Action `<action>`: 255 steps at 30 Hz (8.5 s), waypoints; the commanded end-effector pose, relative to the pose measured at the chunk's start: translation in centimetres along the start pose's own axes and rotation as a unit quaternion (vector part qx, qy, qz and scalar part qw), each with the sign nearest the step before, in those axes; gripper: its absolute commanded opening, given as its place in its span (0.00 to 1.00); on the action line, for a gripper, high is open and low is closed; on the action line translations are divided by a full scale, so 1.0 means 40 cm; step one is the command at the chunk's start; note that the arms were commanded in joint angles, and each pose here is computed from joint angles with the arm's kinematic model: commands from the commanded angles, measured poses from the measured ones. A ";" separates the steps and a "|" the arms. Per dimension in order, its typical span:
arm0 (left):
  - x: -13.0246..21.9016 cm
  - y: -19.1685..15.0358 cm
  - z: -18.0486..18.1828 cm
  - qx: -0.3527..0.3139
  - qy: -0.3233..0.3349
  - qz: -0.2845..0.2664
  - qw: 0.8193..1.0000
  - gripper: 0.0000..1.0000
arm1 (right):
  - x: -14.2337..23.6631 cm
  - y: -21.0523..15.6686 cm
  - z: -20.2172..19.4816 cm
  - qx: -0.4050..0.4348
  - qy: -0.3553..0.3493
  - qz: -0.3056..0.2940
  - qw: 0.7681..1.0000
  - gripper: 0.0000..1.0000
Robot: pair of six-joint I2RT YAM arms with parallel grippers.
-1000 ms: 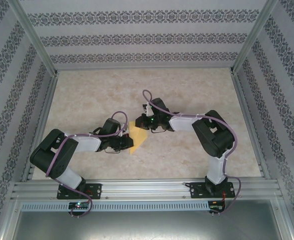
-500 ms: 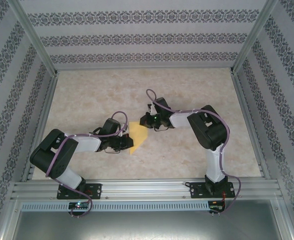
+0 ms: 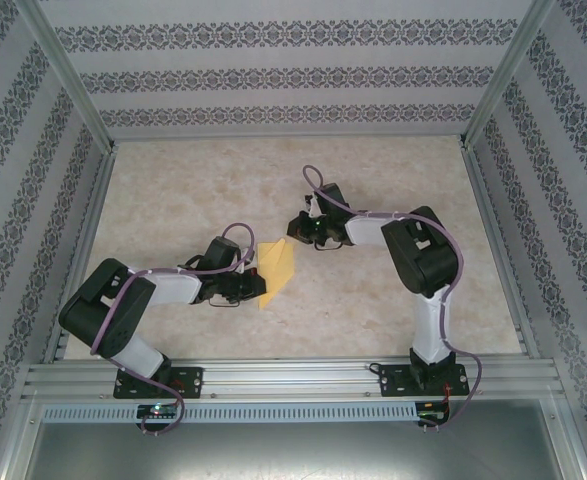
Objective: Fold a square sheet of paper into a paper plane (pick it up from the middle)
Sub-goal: Fourth fold the wing at the center of the table, then turn over the paper at the center of the table.
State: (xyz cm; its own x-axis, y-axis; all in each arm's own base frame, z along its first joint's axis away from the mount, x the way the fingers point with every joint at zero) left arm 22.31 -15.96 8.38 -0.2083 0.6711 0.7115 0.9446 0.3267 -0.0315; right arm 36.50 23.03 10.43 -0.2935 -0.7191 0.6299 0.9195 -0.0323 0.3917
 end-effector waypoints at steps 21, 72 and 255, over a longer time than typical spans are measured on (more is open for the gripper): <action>-0.003 -0.081 0.147 0.060 0.155 0.052 0.985 0.08 | -0.104 -0.164 0.056 0.019 0.033 0.087 0.995 0.05; 0.024 0.075 -0.174 0.020 -0.005 0.026 0.999 0.17 | -0.090 -0.188 -0.002 -0.011 0.016 0.081 0.997 0.03; -0.066 0.084 -0.063 0.016 0.041 0.045 0.998 0.17 | 0.058 -0.207 0.042 -0.072 0.020 -0.039 0.996 0.41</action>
State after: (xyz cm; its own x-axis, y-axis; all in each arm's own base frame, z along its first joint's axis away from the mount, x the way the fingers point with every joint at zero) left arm 27.14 -18.85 9.21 -0.1073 0.6668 0.7375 0.9627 0.2551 -0.0906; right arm 27.22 22.26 9.66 -0.3670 -0.7460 0.5557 0.9222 -0.2137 0.3222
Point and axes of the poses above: each hand's point on the last joint's axis, 136 mm out from that joint toward the fingers, its own x axis back along the fingers, its own z axis along the line the jaws close on, y = z × x, the point moved 10 cm from there along x, back along the fingers, and after that the axes turned 14 degrees about x, right-handed, at the moved point
